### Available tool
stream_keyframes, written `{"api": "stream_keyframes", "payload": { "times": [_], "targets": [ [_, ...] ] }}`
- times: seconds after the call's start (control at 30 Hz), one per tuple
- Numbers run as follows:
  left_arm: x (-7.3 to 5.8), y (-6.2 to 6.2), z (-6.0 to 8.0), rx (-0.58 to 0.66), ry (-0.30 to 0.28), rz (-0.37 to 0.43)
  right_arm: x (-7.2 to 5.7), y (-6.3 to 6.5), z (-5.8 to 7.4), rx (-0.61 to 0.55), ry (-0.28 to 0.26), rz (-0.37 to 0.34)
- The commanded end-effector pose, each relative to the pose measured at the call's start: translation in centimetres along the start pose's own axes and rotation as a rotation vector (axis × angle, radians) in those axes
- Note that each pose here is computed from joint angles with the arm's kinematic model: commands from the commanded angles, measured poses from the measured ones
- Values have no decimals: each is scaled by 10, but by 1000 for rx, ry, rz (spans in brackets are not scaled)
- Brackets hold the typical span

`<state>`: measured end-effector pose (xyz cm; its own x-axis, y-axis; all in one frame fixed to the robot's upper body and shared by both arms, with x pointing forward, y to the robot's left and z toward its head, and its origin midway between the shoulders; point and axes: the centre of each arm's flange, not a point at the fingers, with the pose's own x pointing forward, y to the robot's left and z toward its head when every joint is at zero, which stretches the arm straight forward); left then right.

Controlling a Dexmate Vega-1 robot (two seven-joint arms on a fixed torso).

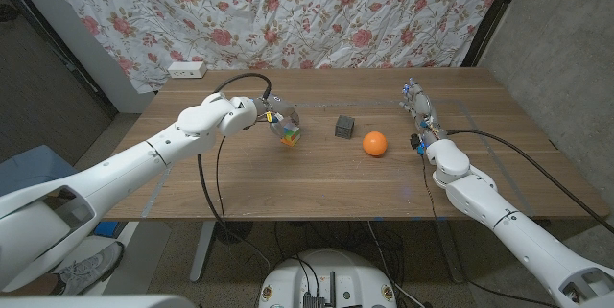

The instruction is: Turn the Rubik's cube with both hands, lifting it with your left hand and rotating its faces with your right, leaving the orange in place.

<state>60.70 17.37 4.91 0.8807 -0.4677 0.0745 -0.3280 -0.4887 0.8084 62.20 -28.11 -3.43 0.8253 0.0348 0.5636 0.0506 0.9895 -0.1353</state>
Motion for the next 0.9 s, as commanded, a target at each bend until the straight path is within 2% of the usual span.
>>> {"api": "stream_keyframes", "payload": {
  "times": [0.03,0.9],
  "targets": [
    [0,-2,0,1,-12,28,1,0,-1,1,2,-3],
    [1,-1,5,4,-9,64,3,1,-4,7,3,0]
  ]
}}
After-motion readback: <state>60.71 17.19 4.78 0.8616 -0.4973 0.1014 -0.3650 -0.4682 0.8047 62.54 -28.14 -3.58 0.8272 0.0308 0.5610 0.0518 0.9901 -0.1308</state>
